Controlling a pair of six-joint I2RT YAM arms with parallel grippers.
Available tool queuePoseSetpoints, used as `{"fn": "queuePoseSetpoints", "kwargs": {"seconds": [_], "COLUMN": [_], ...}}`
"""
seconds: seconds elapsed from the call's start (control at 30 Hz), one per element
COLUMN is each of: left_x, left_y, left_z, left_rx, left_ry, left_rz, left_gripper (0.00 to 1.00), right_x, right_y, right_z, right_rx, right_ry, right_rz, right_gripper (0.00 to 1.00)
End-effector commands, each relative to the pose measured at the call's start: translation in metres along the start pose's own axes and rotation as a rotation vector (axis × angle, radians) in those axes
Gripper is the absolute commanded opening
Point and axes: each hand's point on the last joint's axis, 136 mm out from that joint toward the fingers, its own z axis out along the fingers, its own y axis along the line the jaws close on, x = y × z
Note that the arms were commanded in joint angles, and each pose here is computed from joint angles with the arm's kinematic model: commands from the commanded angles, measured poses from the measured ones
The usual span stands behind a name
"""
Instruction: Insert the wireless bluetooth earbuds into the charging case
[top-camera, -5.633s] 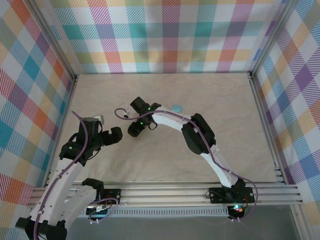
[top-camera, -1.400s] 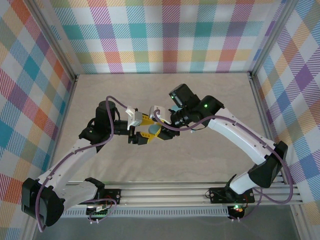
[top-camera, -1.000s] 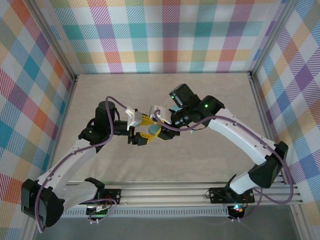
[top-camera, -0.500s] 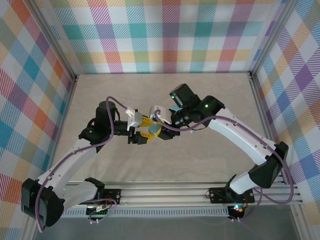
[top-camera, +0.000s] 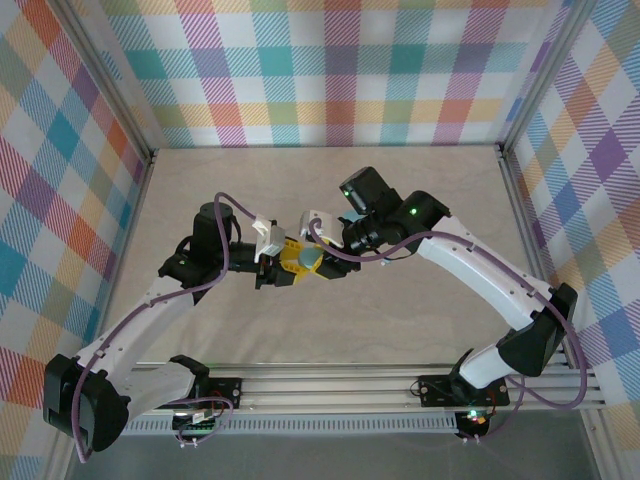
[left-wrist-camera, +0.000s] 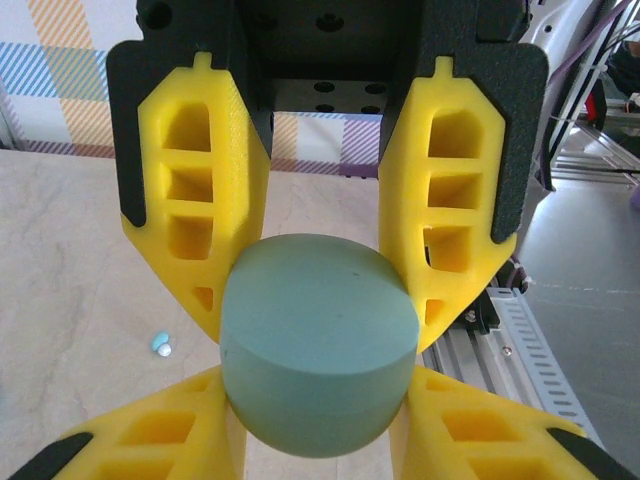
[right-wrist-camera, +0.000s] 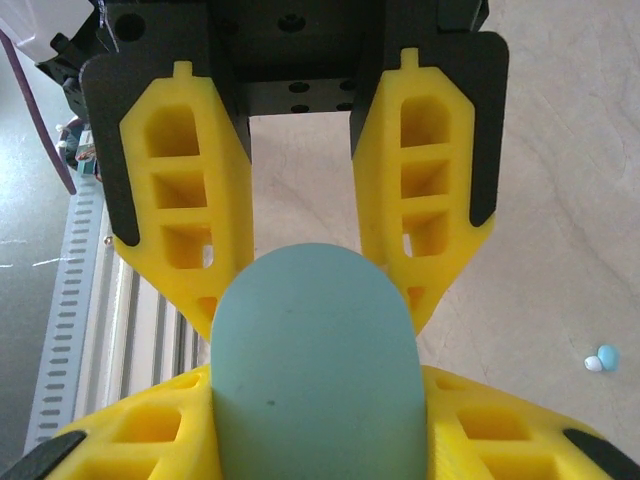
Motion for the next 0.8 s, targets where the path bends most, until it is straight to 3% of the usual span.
{"fn": "queuePoseSetpoints", "kwargs": {"seconds": [0.0,0.17,0.77], "left_x": [-0.0122,-0.0137,-0.0151], "left_y": [-0.0073,-0.0086,-0.0114], "left_z": [-0.0004,-0.0008,-0.0002], "left_rx": [0.034,0.039,0.067], "left_ry": [-0.025,-0.031,-0.034], "left_rz": [0.043,0.044,0.037], "left_gripper": [0.43,0.51,0.44], "right_x": [-0.0126,-0.012,-0.0064], "right_y": [0.0102,0.0099,0.0095], "right_z": [-0.0074,-0.0065,-0.0038], "right_rx": [-0.035,-0.036,-0.036], "right_ry": [-0.051,-0.049,-0.029], "right_rz": [-0.046,-0.046,-0.045], "right_gripper": [0.06,0.06,0.06]}}
